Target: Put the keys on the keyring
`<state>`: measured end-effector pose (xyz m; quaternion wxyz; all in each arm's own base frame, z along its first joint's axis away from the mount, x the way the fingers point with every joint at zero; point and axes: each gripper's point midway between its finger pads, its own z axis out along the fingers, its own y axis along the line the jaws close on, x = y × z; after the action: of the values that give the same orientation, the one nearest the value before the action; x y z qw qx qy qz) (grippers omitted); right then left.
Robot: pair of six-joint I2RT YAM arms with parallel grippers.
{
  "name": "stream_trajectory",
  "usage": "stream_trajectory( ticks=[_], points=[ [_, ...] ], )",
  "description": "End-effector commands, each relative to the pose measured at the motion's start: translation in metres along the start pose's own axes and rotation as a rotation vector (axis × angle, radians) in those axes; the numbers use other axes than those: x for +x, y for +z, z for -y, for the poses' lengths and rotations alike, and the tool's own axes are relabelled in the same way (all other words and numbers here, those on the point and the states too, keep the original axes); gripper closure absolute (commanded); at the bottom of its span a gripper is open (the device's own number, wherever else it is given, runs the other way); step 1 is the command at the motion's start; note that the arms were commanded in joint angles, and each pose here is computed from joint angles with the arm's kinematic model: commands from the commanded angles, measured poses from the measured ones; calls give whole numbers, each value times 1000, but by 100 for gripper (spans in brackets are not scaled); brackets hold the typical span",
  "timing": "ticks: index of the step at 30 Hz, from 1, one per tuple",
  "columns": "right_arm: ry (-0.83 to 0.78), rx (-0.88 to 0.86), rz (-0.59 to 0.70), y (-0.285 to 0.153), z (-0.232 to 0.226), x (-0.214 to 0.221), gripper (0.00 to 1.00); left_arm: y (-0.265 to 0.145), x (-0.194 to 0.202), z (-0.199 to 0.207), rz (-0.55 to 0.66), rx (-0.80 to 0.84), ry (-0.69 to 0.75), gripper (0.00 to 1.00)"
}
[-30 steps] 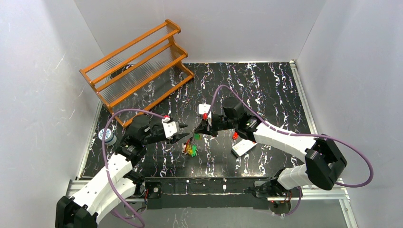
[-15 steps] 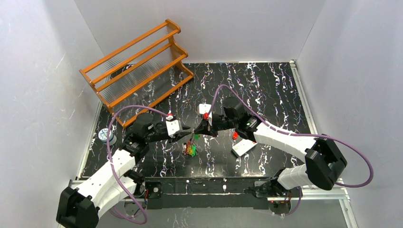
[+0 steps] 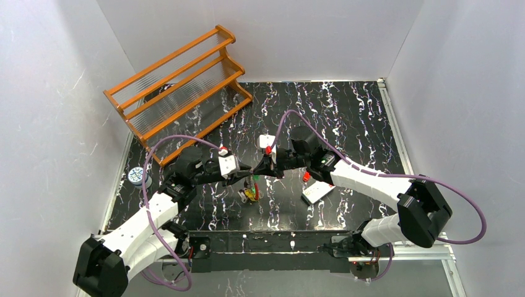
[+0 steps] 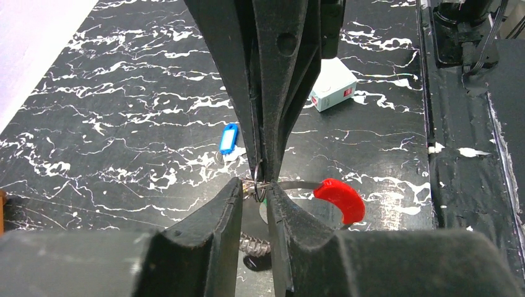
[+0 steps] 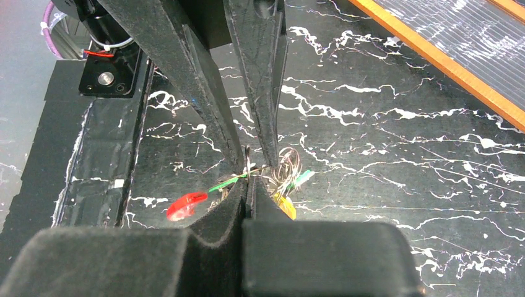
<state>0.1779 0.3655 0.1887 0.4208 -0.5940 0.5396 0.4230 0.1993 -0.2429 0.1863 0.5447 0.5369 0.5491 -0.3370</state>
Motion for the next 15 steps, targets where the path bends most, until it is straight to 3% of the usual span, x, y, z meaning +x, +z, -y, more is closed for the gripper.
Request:
stream_trajectory(
  ticks=[1,6,10,14,15],
  points=[
    [-77,-8,95,-3,1,-34,99,1,-7,1,24,1,12,83],
    [-79,-7,93,-2,1,-33,99,2,-6,0,18,-2,-5,100],
    [-86,17,92,-4,5,-34,97,1,-2,0,3,-12,-18,100],
    [-106,77,86,-9,12,-36,50,-4,-4,-1,11,-33,16,100],
    [-118,88,89,-11,13,-37,46,-5,-5,0,14,-36,30,100]
  ],
)
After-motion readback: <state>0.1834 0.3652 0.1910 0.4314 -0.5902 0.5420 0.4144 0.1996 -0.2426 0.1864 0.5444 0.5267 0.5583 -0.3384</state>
